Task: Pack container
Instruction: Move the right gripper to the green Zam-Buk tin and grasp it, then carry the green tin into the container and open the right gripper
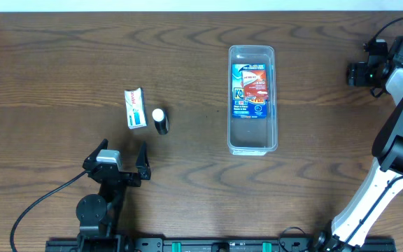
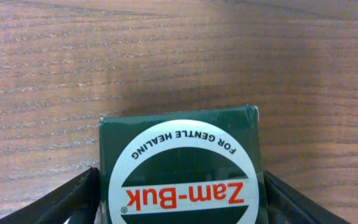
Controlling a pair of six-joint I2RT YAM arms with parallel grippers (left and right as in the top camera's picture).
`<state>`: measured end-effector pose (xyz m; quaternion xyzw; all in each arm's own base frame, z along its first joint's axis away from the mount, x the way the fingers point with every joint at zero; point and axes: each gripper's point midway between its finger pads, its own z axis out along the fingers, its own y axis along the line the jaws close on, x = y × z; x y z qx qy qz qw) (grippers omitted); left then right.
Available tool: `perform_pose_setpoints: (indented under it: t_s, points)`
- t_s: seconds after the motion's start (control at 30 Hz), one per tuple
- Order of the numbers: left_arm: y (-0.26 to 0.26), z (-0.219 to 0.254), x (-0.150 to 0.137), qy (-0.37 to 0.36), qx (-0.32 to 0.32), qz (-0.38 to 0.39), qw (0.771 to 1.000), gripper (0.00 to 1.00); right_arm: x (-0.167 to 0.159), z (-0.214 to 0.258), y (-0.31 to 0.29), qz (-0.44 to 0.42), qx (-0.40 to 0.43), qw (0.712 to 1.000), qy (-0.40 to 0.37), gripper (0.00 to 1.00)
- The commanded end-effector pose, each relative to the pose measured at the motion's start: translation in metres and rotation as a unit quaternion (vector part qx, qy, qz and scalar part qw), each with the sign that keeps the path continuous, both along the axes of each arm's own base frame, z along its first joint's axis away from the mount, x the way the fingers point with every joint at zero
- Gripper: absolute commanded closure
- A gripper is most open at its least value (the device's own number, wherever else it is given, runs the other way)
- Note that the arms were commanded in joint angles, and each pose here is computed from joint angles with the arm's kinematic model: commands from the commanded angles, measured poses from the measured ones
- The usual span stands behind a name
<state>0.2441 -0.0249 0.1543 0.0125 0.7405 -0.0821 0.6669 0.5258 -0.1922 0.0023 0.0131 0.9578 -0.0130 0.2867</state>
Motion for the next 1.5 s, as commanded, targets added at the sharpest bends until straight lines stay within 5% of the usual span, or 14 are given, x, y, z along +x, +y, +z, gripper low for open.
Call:
perform_pose_setpoints:
  t_s: [0.0,0.37,0.67,0.87,1.1,1.47]
  points:
    - [0.0,-0.016,-0.001,0.027,-0.002,-0.001,1.0,0.02,-0.005,-0.02,-0.004,-0.01,0.007,1.0,0.016,0.26]
    - [0.0,-0.016,-0.001,0.027,-0.002,-0.001,1.0,0.02,-0.001,0.003,-0.011,-0.032,0.012,0.999,-0.003,0.38]
    - [0.0,-0.016,-0.001,0.027,-0.002,-0.001,1.0,0.02,0.008,0.087,0.008,-0.04,0.066,0.994,-0.077,0.37]
    - [0.0,-0.016,-0.001,0.027,-0.002,0.0,1.0,0.02,0.0,0.166,0.058,-0.033,0.178,0.976,-0.12,0.39]
    - [0.0,-0.016,-0.001,0.027,-0.002,0.0,1.0,0.02,-0.027,0.225,0.146,0.034,0.199,0.973,-0.108,0.38]
    - [0.0,-0.016,-0.001,0.027,-0.002,0.0,1.0,0.02,-0.043,0.211,0.281,0.024,0.119,0.991,-0.048,0.36]
